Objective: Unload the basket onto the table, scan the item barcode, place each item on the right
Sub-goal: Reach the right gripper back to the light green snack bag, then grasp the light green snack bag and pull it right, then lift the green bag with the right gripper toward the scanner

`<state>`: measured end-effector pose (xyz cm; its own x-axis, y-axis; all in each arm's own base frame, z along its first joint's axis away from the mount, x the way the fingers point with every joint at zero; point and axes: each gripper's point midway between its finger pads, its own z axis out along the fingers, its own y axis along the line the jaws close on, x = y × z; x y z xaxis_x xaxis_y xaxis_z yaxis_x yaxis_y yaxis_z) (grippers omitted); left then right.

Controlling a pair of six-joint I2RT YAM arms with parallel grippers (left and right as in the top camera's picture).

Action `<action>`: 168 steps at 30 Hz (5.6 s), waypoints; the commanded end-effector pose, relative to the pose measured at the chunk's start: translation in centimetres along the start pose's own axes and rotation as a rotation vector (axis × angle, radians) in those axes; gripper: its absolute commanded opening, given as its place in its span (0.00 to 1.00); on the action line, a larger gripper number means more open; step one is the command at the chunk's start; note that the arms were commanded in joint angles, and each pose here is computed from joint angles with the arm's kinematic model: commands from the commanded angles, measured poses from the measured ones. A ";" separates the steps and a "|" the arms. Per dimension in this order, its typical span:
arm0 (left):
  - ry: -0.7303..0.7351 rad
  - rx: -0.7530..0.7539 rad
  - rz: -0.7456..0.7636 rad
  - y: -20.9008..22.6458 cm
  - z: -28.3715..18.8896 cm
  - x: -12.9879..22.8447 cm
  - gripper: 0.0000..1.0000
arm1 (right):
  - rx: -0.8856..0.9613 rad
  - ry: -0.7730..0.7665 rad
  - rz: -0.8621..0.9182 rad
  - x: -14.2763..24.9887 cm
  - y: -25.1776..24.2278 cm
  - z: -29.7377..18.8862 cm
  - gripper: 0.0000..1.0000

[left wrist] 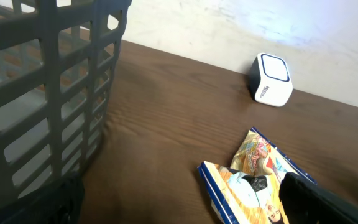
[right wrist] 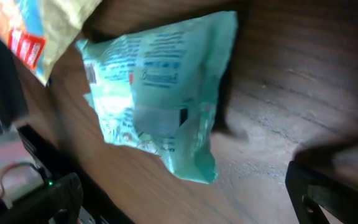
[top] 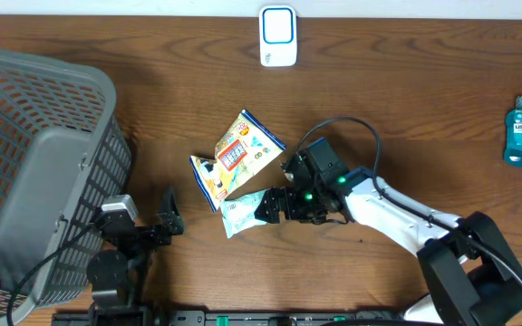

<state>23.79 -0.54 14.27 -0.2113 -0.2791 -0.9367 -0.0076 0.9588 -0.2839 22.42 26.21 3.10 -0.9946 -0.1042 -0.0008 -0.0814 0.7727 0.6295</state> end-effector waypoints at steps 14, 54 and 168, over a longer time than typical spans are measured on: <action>0.042 0.003 -0.003 0.2 0.2 1.3 1.00 | 0.147 0.061 0.383 3.1 -3.4 6.2 0.94; 0.042 0.003 -0.003 0.2 0.2 1.3 1.00 | 0.157 -0.039 0.146 -0.3 -5.4 0.9 0.01; 0.042 0.003 -0.003 0.2 0.2 1.3 1.00 | -0.057 -0.293 -0.287 6.0 3.5 -15.4 0.01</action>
<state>23.79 -0.54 14.27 -0.2113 -0.2791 -0.9367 -0.0076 0.9588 -0.2839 17.06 18.63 17.18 -0.9033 -0.1345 -0.4075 -0.3770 0.7023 0.6039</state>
